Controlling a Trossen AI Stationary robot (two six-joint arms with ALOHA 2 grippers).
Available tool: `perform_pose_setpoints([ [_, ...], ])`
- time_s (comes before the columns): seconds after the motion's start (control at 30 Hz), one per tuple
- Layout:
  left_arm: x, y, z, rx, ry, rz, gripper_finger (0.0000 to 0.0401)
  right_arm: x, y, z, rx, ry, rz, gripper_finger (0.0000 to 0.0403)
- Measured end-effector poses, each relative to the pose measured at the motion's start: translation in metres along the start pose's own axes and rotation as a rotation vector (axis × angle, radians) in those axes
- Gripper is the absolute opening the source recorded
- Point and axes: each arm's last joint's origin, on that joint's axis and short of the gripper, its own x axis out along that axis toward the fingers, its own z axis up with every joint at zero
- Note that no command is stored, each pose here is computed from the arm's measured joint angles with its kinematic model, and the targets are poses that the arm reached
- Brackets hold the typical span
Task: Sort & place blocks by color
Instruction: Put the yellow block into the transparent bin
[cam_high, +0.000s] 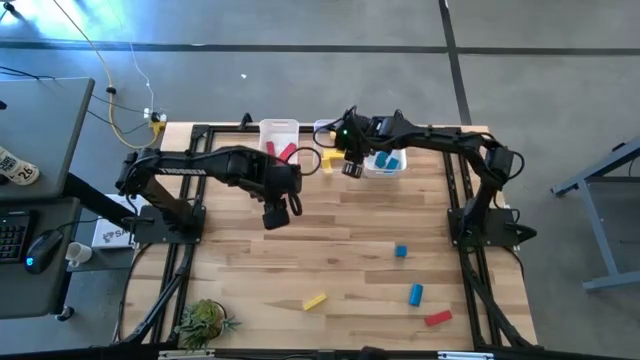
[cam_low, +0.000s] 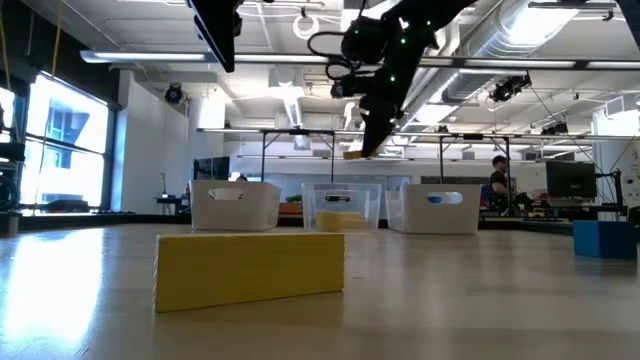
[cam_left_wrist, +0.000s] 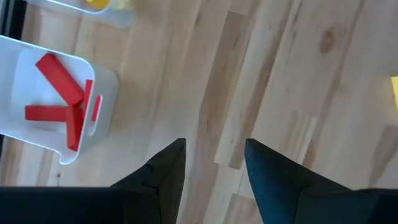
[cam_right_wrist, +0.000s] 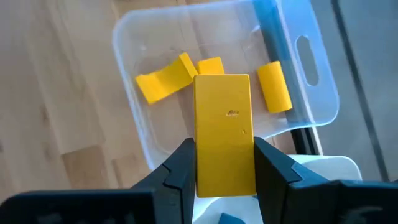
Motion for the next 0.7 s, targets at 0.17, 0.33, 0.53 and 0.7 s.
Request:
perform_pose_setpoints([
  [0.17,-0.001,-0.007,-0.002,0.014,-0.003,-0.007,0.0154,0.019,-0.013,-0.001,0.008,-0.016,0.061,0.0097],
  [0.33,-0.002,-0.011,-0.003,0.04,-0.006,-0.01,0.0154,0.037,-0.017,-0.003,0.025,-0.001,0.113,0.0097],
  [0.53,-0.002,-0.01,-0.002,0.039,-0.006,-0.01,0.0154,0.05,-0.016,-0.005,0.031,0.025,0.118,0.0097],
  [0.7,-0.002,-0.01,-0.003,0.039,-0.006,-0.009,0.0154,0.049,-0.017,-0.004,0.054,0.02,0.116,0.0166],
])
